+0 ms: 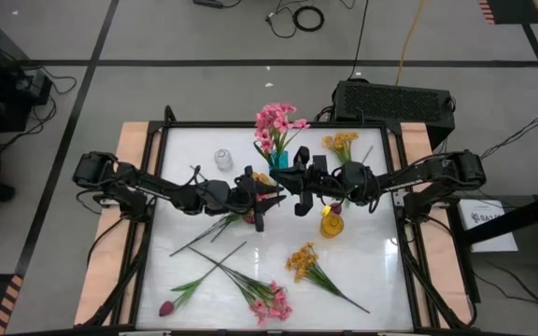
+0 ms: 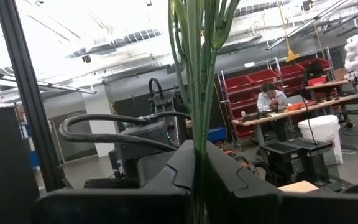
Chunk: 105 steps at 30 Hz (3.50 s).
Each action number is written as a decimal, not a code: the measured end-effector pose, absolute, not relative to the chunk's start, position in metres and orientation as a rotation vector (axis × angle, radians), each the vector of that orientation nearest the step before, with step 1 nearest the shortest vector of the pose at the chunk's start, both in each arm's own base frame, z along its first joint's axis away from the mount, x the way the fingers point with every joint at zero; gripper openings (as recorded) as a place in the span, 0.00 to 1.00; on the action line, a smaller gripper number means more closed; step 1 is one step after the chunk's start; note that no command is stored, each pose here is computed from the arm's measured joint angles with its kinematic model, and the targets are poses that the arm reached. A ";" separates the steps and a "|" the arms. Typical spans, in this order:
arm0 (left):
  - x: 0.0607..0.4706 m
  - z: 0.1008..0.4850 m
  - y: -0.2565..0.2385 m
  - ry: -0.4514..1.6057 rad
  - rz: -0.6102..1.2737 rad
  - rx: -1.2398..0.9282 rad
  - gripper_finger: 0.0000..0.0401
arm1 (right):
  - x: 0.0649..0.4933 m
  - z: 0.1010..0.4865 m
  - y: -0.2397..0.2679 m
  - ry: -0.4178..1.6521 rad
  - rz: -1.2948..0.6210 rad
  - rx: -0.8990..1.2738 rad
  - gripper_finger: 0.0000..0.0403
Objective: Sort flowers into vase by color
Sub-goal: Put the top pink flowers into the blue vase
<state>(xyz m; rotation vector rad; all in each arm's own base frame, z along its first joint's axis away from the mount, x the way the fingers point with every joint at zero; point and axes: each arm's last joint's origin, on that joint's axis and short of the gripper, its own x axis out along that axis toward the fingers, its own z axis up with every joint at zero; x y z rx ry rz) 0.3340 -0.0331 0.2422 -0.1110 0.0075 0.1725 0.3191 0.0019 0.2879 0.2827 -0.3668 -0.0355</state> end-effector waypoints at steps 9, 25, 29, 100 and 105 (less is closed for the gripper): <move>0.334 0.241 -0.034 0.025 0.125 -0.092 0.03 | 0.319 0.288 0.002 -0.363 -0.035 0.265 0.03; 0.319 0.250 -0.033 0.139 0.117 -0.069 0.05 | 0.314 0.290 0.003 -0.256 -0.002 0.256 0.26; 0.317 0.251 -0.033 0.141 0.118 -0.090 0.05 | 0.311 0.294 0.003 -0.257 -0.004 0.253 0.33; 0.315 0.327 0.013 -0.082 0.115 -0.102 0.59 | 0.304 0.289 -0.012 -0.104 -0.050 0.205 0.00; 0.314 0.325 0.021 -0.057 0.042 -0.098 0.43 | 0.304 0.287 -0.013 -0.088 -0.060 0.196 0.01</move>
